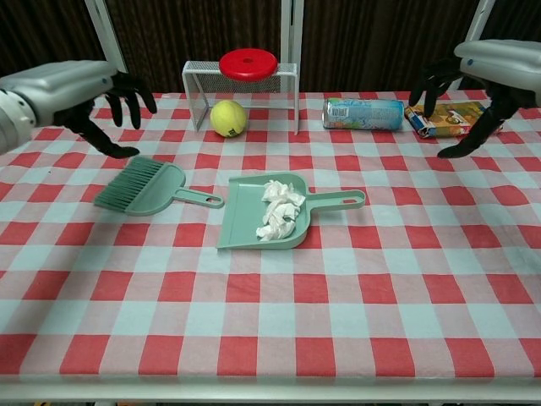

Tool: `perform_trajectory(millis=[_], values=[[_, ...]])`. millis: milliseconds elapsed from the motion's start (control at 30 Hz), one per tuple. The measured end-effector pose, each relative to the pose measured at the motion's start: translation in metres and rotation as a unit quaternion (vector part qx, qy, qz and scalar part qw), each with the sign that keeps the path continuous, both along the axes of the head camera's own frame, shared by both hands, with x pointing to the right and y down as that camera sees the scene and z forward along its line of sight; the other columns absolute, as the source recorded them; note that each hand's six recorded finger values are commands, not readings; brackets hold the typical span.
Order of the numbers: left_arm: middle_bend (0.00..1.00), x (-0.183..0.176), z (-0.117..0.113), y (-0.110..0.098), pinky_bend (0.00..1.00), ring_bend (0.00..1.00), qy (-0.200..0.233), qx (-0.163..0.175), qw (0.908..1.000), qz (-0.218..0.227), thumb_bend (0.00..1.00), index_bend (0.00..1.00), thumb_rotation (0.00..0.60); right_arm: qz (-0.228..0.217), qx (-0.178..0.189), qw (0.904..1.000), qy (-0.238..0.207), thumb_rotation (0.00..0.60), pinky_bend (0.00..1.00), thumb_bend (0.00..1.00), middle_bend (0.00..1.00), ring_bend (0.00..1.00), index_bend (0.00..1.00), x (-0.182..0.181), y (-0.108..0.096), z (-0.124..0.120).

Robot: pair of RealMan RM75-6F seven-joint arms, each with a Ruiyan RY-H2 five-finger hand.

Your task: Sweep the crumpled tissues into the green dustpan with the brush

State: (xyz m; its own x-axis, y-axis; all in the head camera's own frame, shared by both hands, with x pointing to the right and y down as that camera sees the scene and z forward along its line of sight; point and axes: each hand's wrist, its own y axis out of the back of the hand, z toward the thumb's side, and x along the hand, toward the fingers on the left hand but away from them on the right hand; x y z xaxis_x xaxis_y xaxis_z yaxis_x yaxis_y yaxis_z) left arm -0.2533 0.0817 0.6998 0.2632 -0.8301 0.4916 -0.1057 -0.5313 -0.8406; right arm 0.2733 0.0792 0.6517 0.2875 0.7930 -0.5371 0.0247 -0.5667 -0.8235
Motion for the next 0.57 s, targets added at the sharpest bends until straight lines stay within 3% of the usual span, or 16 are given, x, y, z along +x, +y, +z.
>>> perform_trajectory(millis=[133, 233, 333, 567], values=[[0.35, -0.046, -0.019, 0.000, 0.45, 0.28, 0.023, 0.020, 0.9982, -0.052, 0.18, 0.29, 0.600, 0.021, 0.016, 0.9997, 0.000, 0.600, 0.07, 0.13, 0.24, 0.02, 0.16, 0.039, 0.007, -0.016], [0.31, -0.091, -0.036, 0.010, 0.34, 0.23, 0.028, 0.040, 0.9952, -0.084, 0.17, 0.29, 0.600, 0.041, 0.022, 0.9989, -0.003, 0.600, 0.03, 0.13, 0.17, 0.00, 0.08, 0.066, 0.016, -0.026], [0.31, -0.135, -0.052, 0.030, 0.27, 0.21, 0.014, 0.062, 0.9922, -0.107, 0.17, 0.29, 0.600, 0.065, 0.035, 0.9972, -0.010, 0.600, 0.01, 0.13, 0.15, 0.00, 0.04, 0.094, 0.027, -0.038], [0.31, -0.209, -0.084, 0.092, 0.26, 0.21, -0.042, 0.089, 0.9847, -0.144, 0.17, 0.29, 0.600, 0.119, 0.072, 0.9902, -0.014, 0.600, 0.01, 0.14, 0.15, 0.00, 0.03, 0.157, 0.065, -0.068]])
